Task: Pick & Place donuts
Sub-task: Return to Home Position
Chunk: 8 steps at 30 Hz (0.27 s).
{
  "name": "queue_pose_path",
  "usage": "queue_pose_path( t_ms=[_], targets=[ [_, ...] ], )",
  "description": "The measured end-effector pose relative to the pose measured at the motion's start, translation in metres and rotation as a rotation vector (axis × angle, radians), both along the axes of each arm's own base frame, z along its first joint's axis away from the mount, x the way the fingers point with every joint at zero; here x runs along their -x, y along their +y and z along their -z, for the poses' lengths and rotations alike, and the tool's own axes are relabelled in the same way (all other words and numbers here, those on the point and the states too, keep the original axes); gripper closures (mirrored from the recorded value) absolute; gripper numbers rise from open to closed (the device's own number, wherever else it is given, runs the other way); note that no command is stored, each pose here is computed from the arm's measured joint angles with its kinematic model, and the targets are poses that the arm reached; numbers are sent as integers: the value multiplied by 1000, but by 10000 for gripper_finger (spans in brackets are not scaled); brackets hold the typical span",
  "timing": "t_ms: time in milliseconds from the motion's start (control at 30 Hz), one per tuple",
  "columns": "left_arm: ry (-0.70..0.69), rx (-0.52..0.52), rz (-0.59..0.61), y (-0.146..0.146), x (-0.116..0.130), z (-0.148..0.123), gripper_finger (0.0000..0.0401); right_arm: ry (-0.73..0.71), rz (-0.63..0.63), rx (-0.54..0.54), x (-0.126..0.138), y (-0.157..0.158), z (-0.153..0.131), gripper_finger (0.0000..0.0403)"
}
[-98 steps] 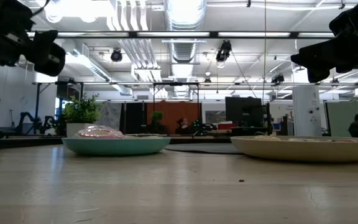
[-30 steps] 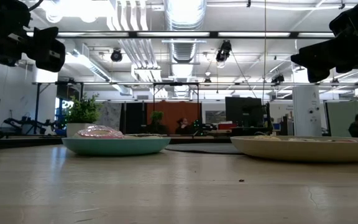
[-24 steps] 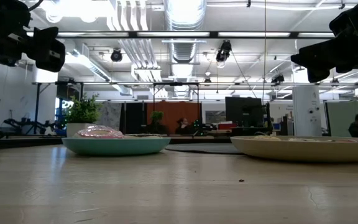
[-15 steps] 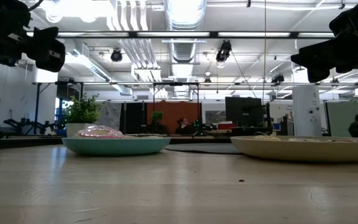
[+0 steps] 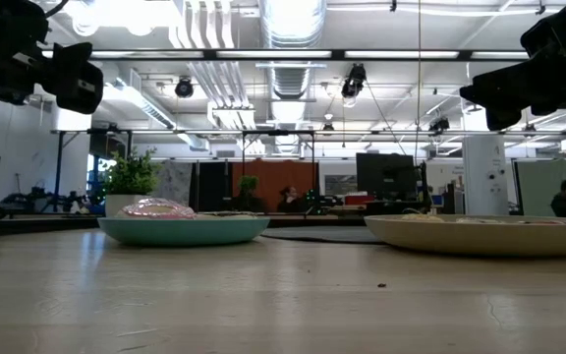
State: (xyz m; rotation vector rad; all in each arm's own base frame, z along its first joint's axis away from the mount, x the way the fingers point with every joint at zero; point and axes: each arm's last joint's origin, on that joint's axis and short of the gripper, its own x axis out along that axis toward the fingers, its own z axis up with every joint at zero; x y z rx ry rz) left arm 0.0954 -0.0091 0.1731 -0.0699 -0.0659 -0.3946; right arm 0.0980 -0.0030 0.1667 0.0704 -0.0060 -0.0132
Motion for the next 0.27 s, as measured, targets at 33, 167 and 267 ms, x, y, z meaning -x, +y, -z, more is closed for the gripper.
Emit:
queue_pose_path(
  t_ms=[33,167,267],
  targets=[
    [0,0,0,0,0,0,229,0,0,0,0,0,0,275],
    [0,0,0,0,0,0,229,0,0,0,0,0,0,275],
    [0,0,0,0,0,0,229,0,0,2,0,0,0,275]
  ],
)
